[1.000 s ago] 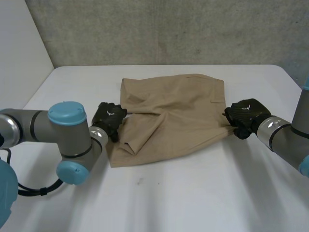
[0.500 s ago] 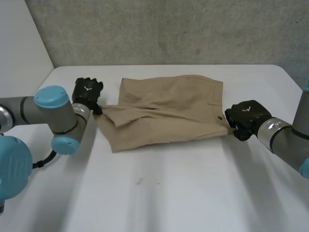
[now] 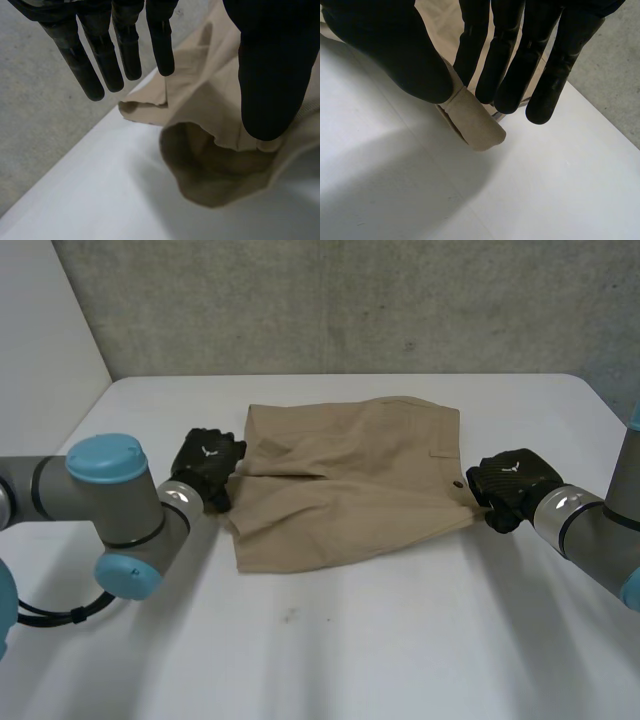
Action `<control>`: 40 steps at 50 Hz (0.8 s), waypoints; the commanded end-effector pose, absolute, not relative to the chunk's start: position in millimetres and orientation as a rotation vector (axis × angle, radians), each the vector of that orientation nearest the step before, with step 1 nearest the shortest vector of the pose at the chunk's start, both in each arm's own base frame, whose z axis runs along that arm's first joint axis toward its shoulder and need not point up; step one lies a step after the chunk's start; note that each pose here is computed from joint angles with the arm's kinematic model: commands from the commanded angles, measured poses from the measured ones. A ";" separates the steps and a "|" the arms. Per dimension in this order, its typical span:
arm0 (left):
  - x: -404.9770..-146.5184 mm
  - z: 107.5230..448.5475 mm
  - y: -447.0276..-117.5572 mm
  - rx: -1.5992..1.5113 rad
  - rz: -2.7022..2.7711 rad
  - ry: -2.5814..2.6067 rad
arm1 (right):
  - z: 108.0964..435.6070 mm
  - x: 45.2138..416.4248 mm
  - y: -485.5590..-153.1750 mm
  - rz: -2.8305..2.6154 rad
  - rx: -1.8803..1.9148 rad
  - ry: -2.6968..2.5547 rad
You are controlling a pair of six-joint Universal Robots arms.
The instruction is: Fold the shorts.
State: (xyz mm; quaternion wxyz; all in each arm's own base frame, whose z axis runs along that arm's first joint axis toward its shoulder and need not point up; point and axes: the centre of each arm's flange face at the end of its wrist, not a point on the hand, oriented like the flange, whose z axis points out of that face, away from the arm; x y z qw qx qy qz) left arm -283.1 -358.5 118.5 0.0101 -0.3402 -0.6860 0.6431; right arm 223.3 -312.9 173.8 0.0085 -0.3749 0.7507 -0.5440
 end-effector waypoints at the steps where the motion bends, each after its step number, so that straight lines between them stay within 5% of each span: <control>1: -284.6 104.2 -364.8 -1.070 1.997 -2.152 | 173.5 223.0 -312.7 -1.698 -1.171 2.347; 22: -294.8 93.1 -430.5 -1.013 2.208 -2.036 | 170.2 223.1 -310.9 -1.680 -1.174 2.351; 27: -271.4 104.0 -453.4 -0.950 2.285 -2.055 | 170.2 223.3 -310.6 -1.680 -1.174 2.352; 40: -264.8 121.2 -448.9 -0.940 2.287 -2.062 | 170.0 224.3 -309.1 -1.678 -1.178 2.352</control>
